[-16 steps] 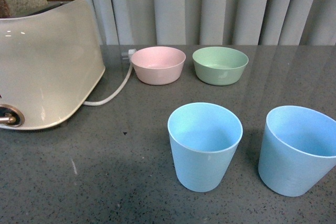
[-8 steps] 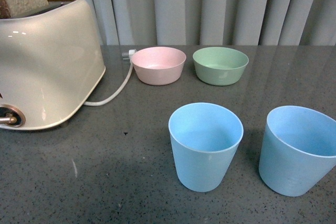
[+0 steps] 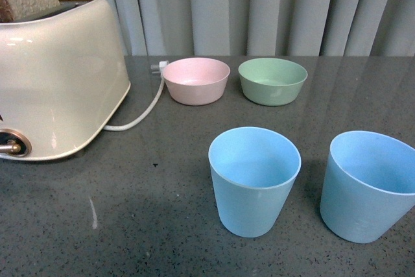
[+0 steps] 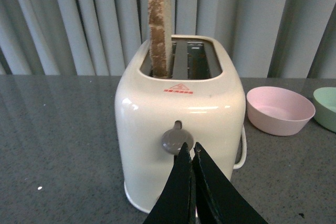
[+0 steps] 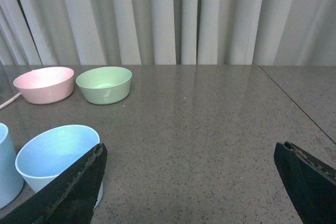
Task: Stack blue cups with both arms
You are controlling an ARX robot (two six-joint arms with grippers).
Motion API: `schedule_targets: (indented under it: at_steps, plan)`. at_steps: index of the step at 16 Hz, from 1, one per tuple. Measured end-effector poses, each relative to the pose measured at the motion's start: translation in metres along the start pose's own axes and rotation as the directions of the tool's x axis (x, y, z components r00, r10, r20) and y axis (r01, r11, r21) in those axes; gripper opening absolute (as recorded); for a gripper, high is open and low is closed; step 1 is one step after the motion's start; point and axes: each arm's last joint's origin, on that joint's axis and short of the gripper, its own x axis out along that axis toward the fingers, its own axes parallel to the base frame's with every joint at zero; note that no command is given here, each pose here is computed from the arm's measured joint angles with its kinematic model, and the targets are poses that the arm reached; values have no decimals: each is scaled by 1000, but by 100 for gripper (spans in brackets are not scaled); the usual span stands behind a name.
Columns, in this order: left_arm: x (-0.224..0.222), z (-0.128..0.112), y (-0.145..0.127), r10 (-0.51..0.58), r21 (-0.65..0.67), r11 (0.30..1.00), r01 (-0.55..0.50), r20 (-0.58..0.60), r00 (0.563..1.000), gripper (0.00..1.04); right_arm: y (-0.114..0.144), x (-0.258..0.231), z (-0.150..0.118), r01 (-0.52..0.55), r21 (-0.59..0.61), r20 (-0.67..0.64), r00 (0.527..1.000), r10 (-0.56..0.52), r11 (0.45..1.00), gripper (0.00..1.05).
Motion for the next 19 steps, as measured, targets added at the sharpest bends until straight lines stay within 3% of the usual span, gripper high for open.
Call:
schedule_targets:
  at_steps: [3,12,19]
  plan:
    - [-20,-11,14,13,-1,1000,-13,4,1000,1,0,0,0,0,0,0,1000,0,1000,98]
    - [-52,-32,13,-2,0,1000,2,9,1000,1,0,0,0,0,0,0,1000,0,1000,98]
    - [-68,-28,13,-3,0,1000,3,31,1000,1,0,0,0,0,0,0,1000,0,1000,98]
